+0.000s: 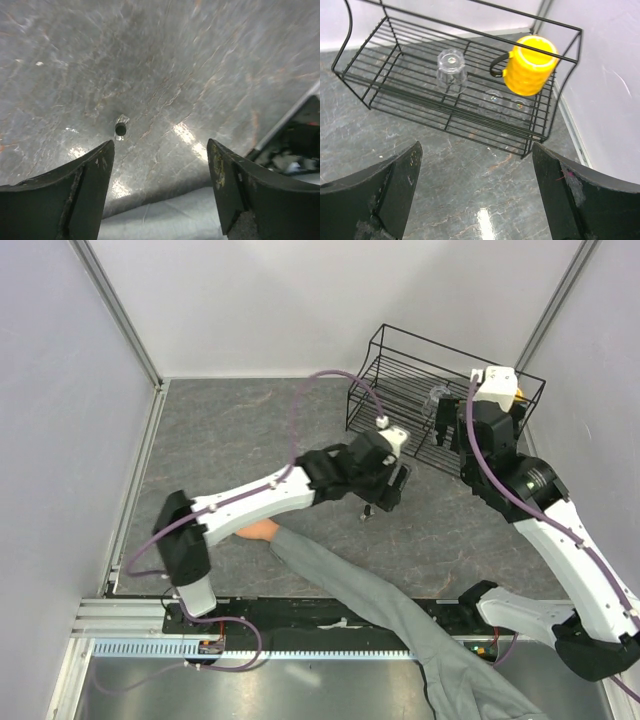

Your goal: Paint the nails

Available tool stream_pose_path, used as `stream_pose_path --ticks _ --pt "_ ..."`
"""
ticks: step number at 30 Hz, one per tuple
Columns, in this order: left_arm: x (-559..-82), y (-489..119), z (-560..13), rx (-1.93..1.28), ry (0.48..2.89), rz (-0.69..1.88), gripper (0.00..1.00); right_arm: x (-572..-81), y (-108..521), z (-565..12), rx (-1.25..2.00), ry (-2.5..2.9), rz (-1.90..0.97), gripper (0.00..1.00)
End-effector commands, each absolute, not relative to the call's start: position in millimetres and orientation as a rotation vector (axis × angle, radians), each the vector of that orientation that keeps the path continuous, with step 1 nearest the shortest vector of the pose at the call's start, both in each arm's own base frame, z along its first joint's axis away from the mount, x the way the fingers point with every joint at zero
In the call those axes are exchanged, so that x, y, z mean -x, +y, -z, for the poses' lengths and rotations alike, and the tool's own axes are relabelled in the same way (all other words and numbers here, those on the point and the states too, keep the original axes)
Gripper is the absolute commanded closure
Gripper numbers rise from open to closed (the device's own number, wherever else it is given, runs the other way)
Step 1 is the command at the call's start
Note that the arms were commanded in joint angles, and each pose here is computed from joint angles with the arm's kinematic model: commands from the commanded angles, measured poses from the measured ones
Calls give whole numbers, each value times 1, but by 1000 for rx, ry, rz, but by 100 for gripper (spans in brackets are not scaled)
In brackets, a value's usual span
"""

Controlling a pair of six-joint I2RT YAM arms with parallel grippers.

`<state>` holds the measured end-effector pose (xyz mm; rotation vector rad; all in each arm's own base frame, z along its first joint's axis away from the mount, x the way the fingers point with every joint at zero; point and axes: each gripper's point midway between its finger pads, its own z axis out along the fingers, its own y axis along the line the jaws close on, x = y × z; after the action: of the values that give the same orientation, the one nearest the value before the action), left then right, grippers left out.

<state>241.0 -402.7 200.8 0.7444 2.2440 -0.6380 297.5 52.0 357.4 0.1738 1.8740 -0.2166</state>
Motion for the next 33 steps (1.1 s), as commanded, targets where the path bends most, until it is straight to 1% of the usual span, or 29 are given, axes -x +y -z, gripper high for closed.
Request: stream_pose_path --ticks 1,5,7,11,15,19,24,27,31,33 --pt "-254 -413 -184 -796 2251 474 22 -283 34 -369 -273 1822 229 2" --pt "-256 -419 -166 -793 2287 452 30 -278 30 -360 -269 1858 260 2" --pt "-256 -417 -156 -785 2309 428 31 -277 31 -356 -255 1870 256 2" --pt "-255 -408 -135 -781 2346 370 31 -276 45 -345 -164 1915 188 2" --pt "-256 -405 -120 -798 2365 322 28 -272 57 -335 -71 1950 127 2" --pt "-258 -404 -106 -806 2394 295 28 -267 48 -332 -131 1965 160 2" --pt "-261 -400 -97 -795 2415 276 32 -264 48 -333 -186 2000 151 2" --pt "-261 -400 -94 -795 2419 273 33 -264 35 -331 -233 1996 244 2" --pt "-261 -399 -87 -802 2433 263 33 -270 35 -326 -162 2016 304 2" --pt "-261 -398 -82 -806 2441 253 33 -269 44 -320 -100 2045 265 2"
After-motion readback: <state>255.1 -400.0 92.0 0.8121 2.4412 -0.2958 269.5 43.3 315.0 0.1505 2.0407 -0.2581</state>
